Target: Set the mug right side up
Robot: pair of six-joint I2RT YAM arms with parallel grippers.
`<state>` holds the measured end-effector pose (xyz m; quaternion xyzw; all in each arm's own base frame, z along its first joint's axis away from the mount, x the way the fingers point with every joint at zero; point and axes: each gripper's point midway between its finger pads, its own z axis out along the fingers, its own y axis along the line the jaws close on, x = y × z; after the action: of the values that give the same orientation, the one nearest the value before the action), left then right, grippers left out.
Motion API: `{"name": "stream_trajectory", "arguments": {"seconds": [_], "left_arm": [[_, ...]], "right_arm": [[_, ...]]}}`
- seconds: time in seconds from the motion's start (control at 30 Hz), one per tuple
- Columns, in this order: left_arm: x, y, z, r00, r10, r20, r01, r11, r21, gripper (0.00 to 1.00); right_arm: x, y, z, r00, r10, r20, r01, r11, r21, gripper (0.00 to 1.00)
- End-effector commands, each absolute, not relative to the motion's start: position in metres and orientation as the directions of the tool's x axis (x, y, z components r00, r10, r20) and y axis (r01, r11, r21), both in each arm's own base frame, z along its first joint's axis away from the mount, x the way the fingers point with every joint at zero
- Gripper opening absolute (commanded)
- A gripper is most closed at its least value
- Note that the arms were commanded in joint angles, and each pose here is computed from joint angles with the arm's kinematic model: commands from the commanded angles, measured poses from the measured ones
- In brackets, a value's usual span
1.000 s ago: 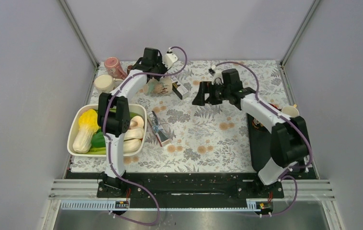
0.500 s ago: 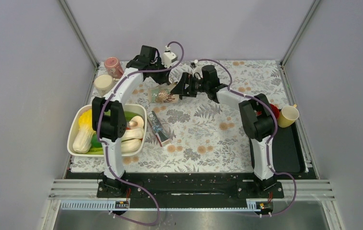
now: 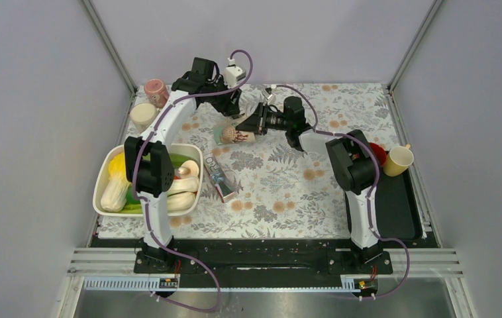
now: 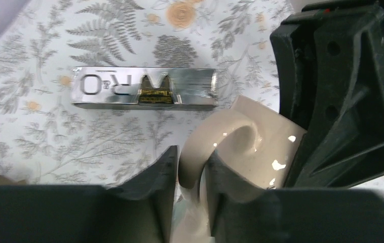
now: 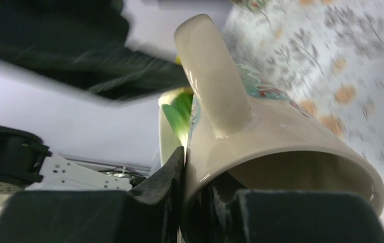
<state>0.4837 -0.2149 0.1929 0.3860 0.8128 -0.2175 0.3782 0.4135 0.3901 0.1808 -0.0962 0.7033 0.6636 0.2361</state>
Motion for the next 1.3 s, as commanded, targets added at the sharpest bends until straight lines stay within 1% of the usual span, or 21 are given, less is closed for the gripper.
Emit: {"name": "stream_trajectory", "arguments": {"seconds": [0.0, 0.03, 0.1, 0.13, 0.17, 0.23, 0.3, 0.37, 0.47, 0.5, 0.57, 0.7, 0.8, 0.9, 0.97, 1.13, 1.27], "left_arm": [[0.482, -0.216, 0.266, -0.272, 0.432, -0.86, 0.798, 0.6, 0.049, 0.94], [0.482, -0.209, 0.266, -0.281, 0.445, -0.85, 0.782, 0.62, 0.066, 0.98], [0.479, -0.194, 0.269, -0.299, 0.467, -0.832, 0.755, 0.649, 0.093, 0.99], [0.477, -0.187, 0.271, -0.313, 0.476, -0.822, 0.738, 0.667, 0.105, 0.99], [0.474, -0.181, 0.272, -0.323, 0.487, -0.811, 0.731, 0.673, 0.114, 0.99], [0.466, -0.171, 0.268, -0.338, 0.513, -0.789, 0.718, 0.683, 0.136, 0.99], [0.459, -0.165, 0.263, -0.356, 0.523, -0.775, 0.707, 0.692, 0.142, 0.99], [0.452, -0.161, 0.257, -0.37, 0.533, -0.761, 0.704, 0.695, 0.144, 0.99], [0.446, -0.153, 0.247, -0.387, 0.555, -0.736, 0.698, 0.698, 0.159, 0.99], [0.444, -0.15, 0.244, -0.392, 0.562, -0.728, 0.693, 0.701, 0.168, 0.99], [0.442, -0.146, 0.242, -0.395, 0.566, -0.723, 0.682, 0.708, 0.182, 0.99], [0.436, -0.138, 0.244, -0.378, 0.566, -0.733, 0.655, 0.723, 0.221, 0.99], [0.43, -0.135, 0.244, -0.387, 0.554, -0.737, 0.642, 0.736, 0.216, 0.99], [0.424, -0.134, 0.247, -0.377, 0.548, -0.747, 0.639, 0.737, 0.219, 0.99], [0.421, -0.133, 0.25, -0.373, 0.54, -0.755, 0.633, 0.743, 0.219, 0.99], [0.411, -0.134, 0.255, -0.365, 0.53, -0.766, 0.637, 0.742, 0.209, 0.99], [0.408, -0.13, 0.256, -0.357, 0.541, -0.761, 0.633, 0.74, 0.229, 0.99]], "right_arm": [[0.383, 0.37, 0.218, -0.745, 0.121, -0.656, -0.615, 0.26, 0.745, 0.0], [0.382, 0.356, 0.217, -0.712, 0.104, -0.695, -0.621, 0.368, 0.692, 0.0], [0.373, 0.327, 0.205, -0.679, 0.02, -0.733, -0.616, 0.528, 0.585, 0.0], [0.362, 0.308, 0.194, -0.701, -0.042, -0.712, -0.586, 0.602, 0.542, 0.0], [0.355, 0.293, 0.192, -0.691, -0.091, -0.717, -0.585, 0.652, 0.482, 0.0], [0.34, 0.258, 0.186, -0.697, -0.184, -0.693, -0.555, 0.751, 0.359, 0.0], [0.322, 0.223, 0.178, -0.708, -0.279, -0.648, -0.537, 0.809, 0.238, 0.0], [0.3, 0.19, 0.171, -0.717, -0.383, -0.583, -0.544, 0.83, 0.123, 0.0], [0.272, 0.146, 0.166, -0.756, -0.436, -0.488, -0.502, 0.865, 0.004, 0.0], [0.267, 0.131, 0.167, -0.777, -0.421, -0.468, -0.461, 0.887, -0.032, 0.0], [0.26, 0.101, 0.175, -0.817, -0.345, -0.463, -0.352, 0.933, -0.074, 0.0], [0.247, 0.05, 0.202, -0.833, -0.151, -0.532, -0.118, 0.988, -0.097, 0.0], [0.235, 0.025, 0.228, -0.802, -0.054, -0.595, 0.002, 0.996, -0.094, 0.0], [0.226, -0.001, 0.252, -0.748, 0.019, -0.664, 0.129, 0.985, -0.116, 0.0], [0.222, -0.022, 0.261, -0.719, 0.086, -0.69, 0.232, 0.965, -0.121, 0.0], [0.215, -0.074, 0.249, -0.696, 0.281, -0.661, 0.439, 0.895, -0.082, 0.0], [0.232, -0.095, 0.241, -0.643, 0.393, -0.657, 0.523, 0.852, -0.001, 0.0]]}}
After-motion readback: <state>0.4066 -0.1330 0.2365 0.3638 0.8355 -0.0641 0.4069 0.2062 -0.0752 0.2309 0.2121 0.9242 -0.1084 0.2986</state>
